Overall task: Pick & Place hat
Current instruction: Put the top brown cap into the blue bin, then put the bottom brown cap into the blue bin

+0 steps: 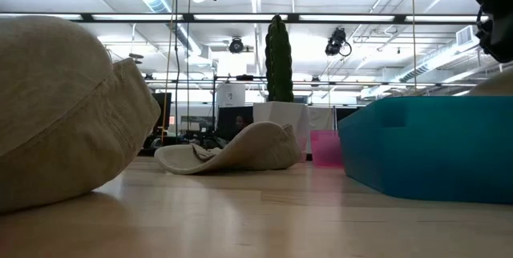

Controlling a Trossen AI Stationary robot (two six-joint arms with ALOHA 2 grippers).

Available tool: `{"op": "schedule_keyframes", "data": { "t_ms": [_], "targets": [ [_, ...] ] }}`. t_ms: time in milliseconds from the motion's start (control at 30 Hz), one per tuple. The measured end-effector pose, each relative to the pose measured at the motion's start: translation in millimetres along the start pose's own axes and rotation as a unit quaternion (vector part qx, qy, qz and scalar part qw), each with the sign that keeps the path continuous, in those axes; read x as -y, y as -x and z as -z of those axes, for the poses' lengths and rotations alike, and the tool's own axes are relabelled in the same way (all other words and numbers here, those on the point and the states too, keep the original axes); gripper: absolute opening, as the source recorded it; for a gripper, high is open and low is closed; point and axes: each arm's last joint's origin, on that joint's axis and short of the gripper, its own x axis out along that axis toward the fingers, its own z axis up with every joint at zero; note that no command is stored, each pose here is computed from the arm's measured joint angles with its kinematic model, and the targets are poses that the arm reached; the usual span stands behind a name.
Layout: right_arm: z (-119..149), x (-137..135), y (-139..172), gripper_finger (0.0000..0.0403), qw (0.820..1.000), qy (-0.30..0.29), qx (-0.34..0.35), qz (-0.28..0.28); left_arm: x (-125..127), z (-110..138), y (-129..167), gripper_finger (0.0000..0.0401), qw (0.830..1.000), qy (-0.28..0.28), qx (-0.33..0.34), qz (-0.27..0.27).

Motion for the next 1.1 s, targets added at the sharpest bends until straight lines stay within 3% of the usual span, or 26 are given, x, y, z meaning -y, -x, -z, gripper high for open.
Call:
{"op": "schedule_keyframes", "data": {
  "t_ms": [200, 467, 700, 867, 1100],
  "targets": [
    [-2, 10, 2, 0.0299, 0.997, 0.017, -0.031, 0.065, 0, 0, 0, 0.0169, 1.000, -0.001, 0.000, 0.000],
    [-5, 10, 14, 0.0299, 0.992, 0.028, -0.018, 0.120, 0, 0, 0, 0.0169, 1.000, -0.002, 0.000, 0.000],
    [-4, -2, 33, 0.0299, 0.993, 0.014, -0.016, 0.118, 0, 0, 0, 0.0169, 1.000, -0.003, 0.000, -0.001],
    [1, -19, 42, 0.0299, 0.998, 0.002, -0.022, 0.054, 0, 1, 0, 0.0169, 1.000, -0.007, -0.009, 0.016],
    [7, -49, 47, 0.0299, 0.992, 0.023, 0.022, -0.121, 2, 12, 1, 0.0169, 0.993, 0.031, -0.076, 0.086]
  ]
}}
